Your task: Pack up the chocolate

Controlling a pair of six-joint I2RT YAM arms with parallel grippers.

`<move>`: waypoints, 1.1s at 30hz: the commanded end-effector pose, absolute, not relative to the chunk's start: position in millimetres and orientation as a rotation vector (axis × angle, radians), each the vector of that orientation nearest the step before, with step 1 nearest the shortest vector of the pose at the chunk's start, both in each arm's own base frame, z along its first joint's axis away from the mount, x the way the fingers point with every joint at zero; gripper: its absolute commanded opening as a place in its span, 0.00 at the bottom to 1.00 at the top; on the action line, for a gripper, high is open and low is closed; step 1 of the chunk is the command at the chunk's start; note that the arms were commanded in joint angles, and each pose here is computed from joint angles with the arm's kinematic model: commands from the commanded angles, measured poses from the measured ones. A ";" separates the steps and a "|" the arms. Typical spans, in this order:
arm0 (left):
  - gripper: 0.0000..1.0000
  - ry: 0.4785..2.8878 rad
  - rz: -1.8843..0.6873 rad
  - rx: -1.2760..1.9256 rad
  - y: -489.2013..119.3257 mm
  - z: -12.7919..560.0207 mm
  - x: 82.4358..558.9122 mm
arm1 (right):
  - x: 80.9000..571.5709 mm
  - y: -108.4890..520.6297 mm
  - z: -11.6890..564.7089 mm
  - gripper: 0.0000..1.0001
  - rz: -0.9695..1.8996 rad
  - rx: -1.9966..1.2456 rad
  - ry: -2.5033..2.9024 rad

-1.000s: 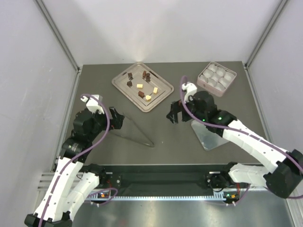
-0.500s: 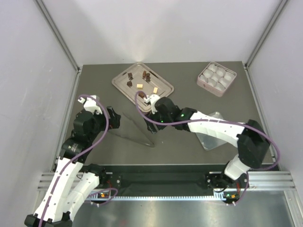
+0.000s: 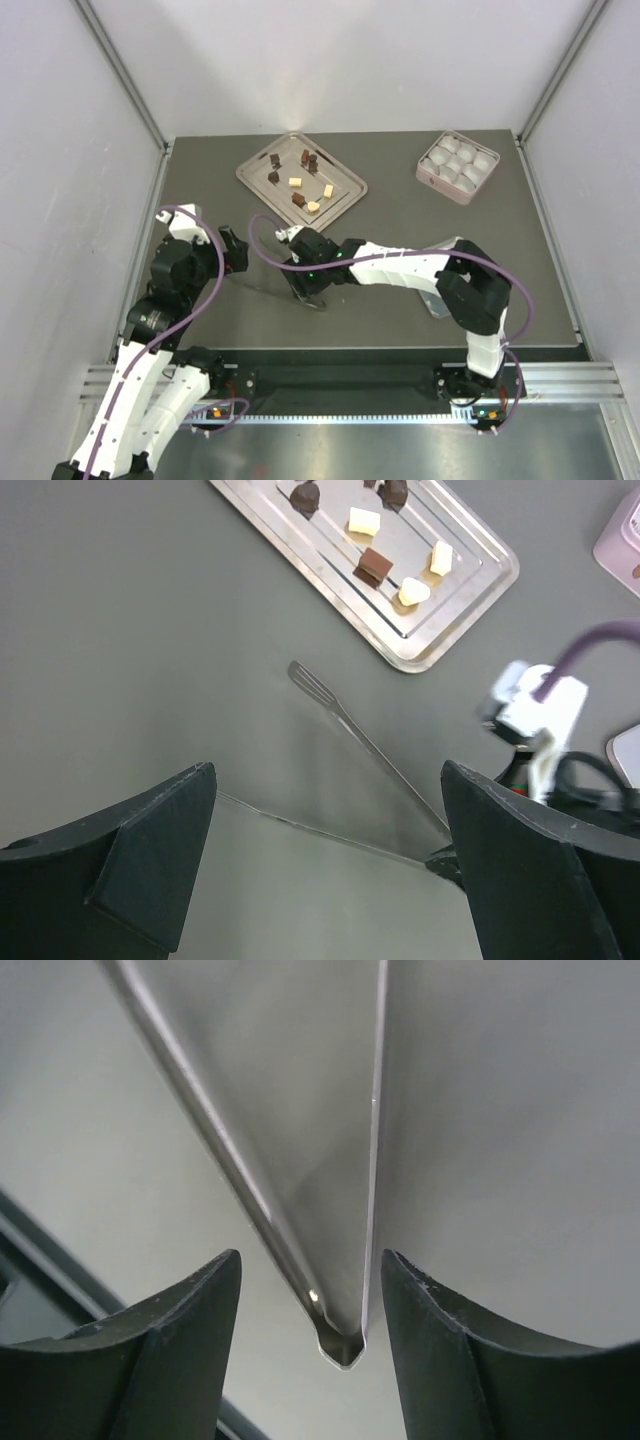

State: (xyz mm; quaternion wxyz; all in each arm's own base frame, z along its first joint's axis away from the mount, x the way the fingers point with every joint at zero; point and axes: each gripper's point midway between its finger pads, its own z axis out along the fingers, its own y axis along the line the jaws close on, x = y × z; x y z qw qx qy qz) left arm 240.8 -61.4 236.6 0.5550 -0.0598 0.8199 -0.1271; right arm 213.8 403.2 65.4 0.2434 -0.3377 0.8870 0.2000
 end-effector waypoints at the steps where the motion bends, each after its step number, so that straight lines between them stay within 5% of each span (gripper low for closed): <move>1: 0.99 1.872 -0.306 -0.158 -59.0 257.6 241.5 | 218.1 414.8 68.4 0.58 0.543 -0.816 2.454; 8: 0.99 1.878 -0.291 -0.169 -56.4 256.0 242.0 | 230.1 406.5 45.3 0.54 0.441 -0.777 2.509; 12: 0.99 1.879 -0.286 -0.175 -55.5 255.7 242.5 | 233.2 403.3 46.7 0.33 0.457 -0.759 2.529; 15: 0.99 1.877 -0.285 -0.176 -55.2 256.0 242.3 | 241.7 396.0 53.5 0.28 0.493 -0.717 2.534; 33: 0.99 1.868 -0.287 -0.179 -54.7 258.1 241.5 | 251.9 402.9 47.3 0.33 0.501 -0.707 2.564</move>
